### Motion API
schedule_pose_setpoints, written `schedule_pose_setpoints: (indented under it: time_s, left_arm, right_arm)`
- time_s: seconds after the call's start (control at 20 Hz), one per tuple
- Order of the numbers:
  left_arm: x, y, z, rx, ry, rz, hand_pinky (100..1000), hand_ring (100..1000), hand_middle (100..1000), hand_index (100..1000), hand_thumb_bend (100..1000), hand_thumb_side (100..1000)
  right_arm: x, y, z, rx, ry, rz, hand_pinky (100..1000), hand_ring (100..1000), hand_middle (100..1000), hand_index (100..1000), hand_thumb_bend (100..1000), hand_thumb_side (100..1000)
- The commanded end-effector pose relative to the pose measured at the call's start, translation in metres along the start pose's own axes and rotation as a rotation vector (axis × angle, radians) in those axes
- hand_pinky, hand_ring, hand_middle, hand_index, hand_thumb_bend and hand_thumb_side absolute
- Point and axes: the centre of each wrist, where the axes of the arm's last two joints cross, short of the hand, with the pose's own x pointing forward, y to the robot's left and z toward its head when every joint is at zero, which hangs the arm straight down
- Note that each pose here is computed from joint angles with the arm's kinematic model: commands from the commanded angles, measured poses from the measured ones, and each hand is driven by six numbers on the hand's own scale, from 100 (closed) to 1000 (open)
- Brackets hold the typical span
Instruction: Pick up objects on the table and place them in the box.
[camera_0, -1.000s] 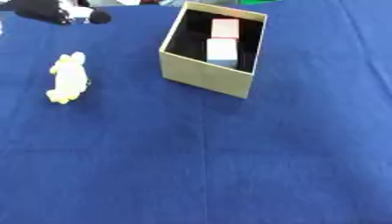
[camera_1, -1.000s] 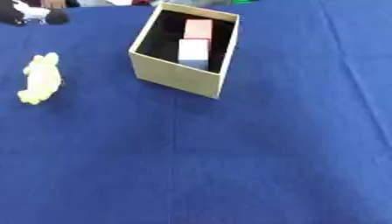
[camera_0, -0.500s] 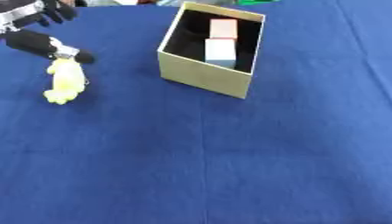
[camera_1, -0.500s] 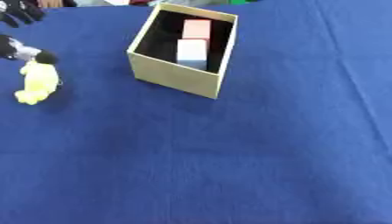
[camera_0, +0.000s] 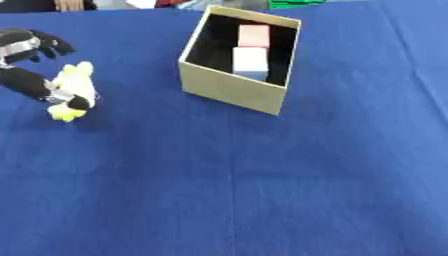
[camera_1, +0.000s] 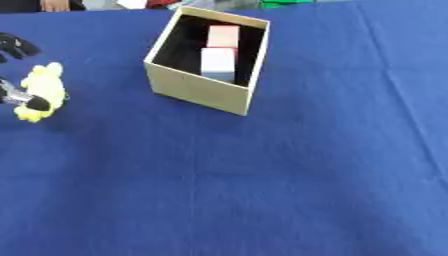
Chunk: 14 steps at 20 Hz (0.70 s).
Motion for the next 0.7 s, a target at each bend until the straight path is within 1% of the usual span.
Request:
schedule_pose_setpoints:
  time_s: [0.05,0.2,0.25,0.3,0.7]
  left_arm:
    - [-0.008,0.011,0.009,0.011,0.05,-0.067,837,882,843,927,938,586]
    - [-0.009,0.007,0.01,0.017,0.077,-0.104,840,889,850,928,944,592]
    - [-0.009,0.006,0.01,0.017,0.081,-0.112,840,889,850,928,971,560]
    - [-0.009,0.004,0.009,0.016,0.084,-0.116,839,890,853,928,944,596]
    - [-0.011,-0.004,0.005,0.036,0.108,-0.102,834,884,855,926,909,634]
  right_arm:
    - [0.007,-0.005,-0.008,0.003,-0.044,0.016,848,729,663,772,100,811]
    - [0.007,-0.005,-0.008,0.001,-0.044,0.016,848,729,663,772,100,813]
    - [0.007,-0.005,-0.008,0.0,-0.043,0.016,848,729,663,772,100,803]
    - [0.007,-0.004,-0.008,-0.001,-0.043,0.015,848,729,663,772,100,814]
    - [0.007,-0.004,-0.008,-0.003,-0.044,0.013,849,728,663,772,100,816]
